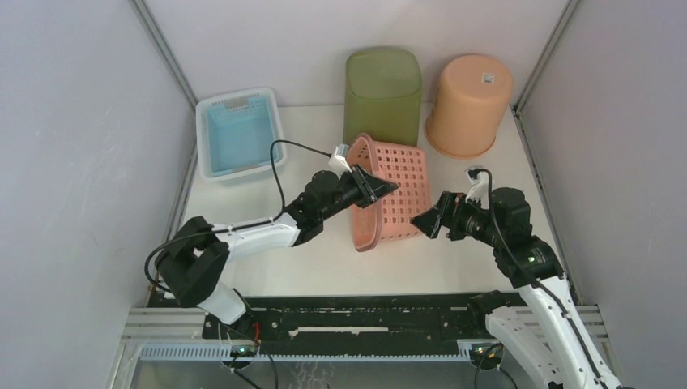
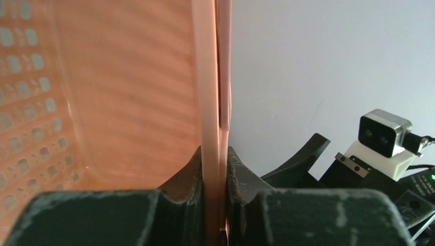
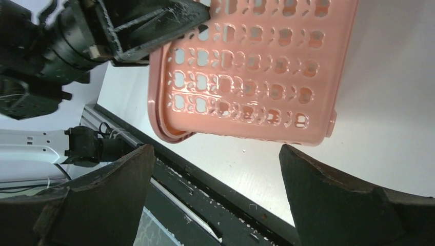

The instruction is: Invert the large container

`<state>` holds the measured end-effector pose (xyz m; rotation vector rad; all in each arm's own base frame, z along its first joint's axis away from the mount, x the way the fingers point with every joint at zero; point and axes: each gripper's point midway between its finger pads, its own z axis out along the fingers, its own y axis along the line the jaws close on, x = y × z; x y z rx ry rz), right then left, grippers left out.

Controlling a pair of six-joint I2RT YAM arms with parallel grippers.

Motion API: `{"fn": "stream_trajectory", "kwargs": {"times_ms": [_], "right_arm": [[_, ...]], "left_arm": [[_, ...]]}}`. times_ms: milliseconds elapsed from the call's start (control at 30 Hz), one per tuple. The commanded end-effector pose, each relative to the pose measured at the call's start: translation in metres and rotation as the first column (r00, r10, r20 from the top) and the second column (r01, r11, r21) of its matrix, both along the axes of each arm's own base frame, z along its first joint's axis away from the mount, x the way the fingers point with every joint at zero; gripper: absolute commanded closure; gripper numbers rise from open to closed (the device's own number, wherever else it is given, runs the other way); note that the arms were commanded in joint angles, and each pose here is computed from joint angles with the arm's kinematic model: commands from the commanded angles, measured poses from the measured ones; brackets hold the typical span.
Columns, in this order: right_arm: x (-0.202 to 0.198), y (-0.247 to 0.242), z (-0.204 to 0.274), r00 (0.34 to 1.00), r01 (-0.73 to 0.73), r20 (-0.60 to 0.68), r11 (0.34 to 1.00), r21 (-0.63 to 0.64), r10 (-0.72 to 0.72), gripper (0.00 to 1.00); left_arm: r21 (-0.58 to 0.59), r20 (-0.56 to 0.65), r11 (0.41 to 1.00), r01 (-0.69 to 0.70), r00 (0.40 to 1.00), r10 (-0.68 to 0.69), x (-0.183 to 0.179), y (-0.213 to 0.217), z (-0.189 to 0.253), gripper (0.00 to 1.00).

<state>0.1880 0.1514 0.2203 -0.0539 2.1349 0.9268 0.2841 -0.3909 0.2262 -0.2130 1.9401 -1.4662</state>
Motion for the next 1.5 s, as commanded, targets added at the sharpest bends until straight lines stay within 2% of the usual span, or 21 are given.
{"fn": "stream_trajectory", "kwargs": {"times_ms": [0,67,233,400,533,733,867,1033,1167,1367,1467], "right_arm": [[0.000,-0.016,0.047,0.992,0.048,0.122,0.998,-0.047,-0.042,0.00],[-0.003,-0.027,0.061,0.986,0.094,0.144,0.992,-0.078,-0.082,0.00],[-0.016,-0.045,0.098,0.969,0.162,0.202,0.982,-0.101,-0.140,0.00],[-0.033,-0.053,0.128,0.954,0.181,0.259,0.979,-0.092,-0.152,0.00],[-0.040,-0.058,0.134,0.949,0.198,0.270,0.974,-0.108,-0.163,0.00],[-0.051,-0.069,0.145,0.938,0.229,0.295,0.964,-0.137,-0.181,0.00],[-0.056,-0.075,0.151,0.932,0.244,0.309,0.957,-0.154,-0.188,0.00],[-0.054,-0.074,0.150,0.936,0.238,0.303,0.957,-0.164,-0.180,0.00],[-0.052,-0.072,0.148,0.939,0.227,0.297,0.960,-0.164,-0.172,0.00],[-0.052,-0.070,0.144,0.943,0.219,0.287,0.962,-0.161,-0.167,0.00],[-0.052,-0.069,0.142,0.945,0.215,0.283,0.963,-0.161,-0.163,0.00]], "left_arm": [[-0.277,0.137,0.951,0.138,0.985,-0.103,-0.014,-0.012,0.064,1.00],[-0.374,0.169,0.907,0.194,0.976,-0.139,-0.018,-0.018,0.081,1.00],[-0.590,0.212,0.747,0.307,0.951,-0.223,-0.019,-0.035,0.112,1.00],[-0.663,0.213,0.660,0.353,0.934,-0.286,-0.016,-0.076,0.117,1.00],[-0.743,0.228,0.550,0.381,0.917,-0.327,-0.017,-0.109,0.137,0.99],[-0.845,0.207,0.398,0.357,0.905,-0.372,-0.002,-0.142,0.143,0.99],[-0.889,0.185,0.322,0.324,0.900,-0.394,0.001,-0.159,0.136,0.99],[-0.925,0.139,0.271,0.268,0.900,-0.414,0.006,-0.175,0.111,0.97],[-0.941,0.089,0.258,0.218,0.896,-0.434,0.011,-0.187,0.078,0.97],[-0.932,0.071,0.284,0.225,0.881,-0.468,0.002,-0.196,0.055,0.96],[-0.916,0.055,0.322,0.238,0.871,-0.487,-0.009,-0.201,0.047,0.95]]}}
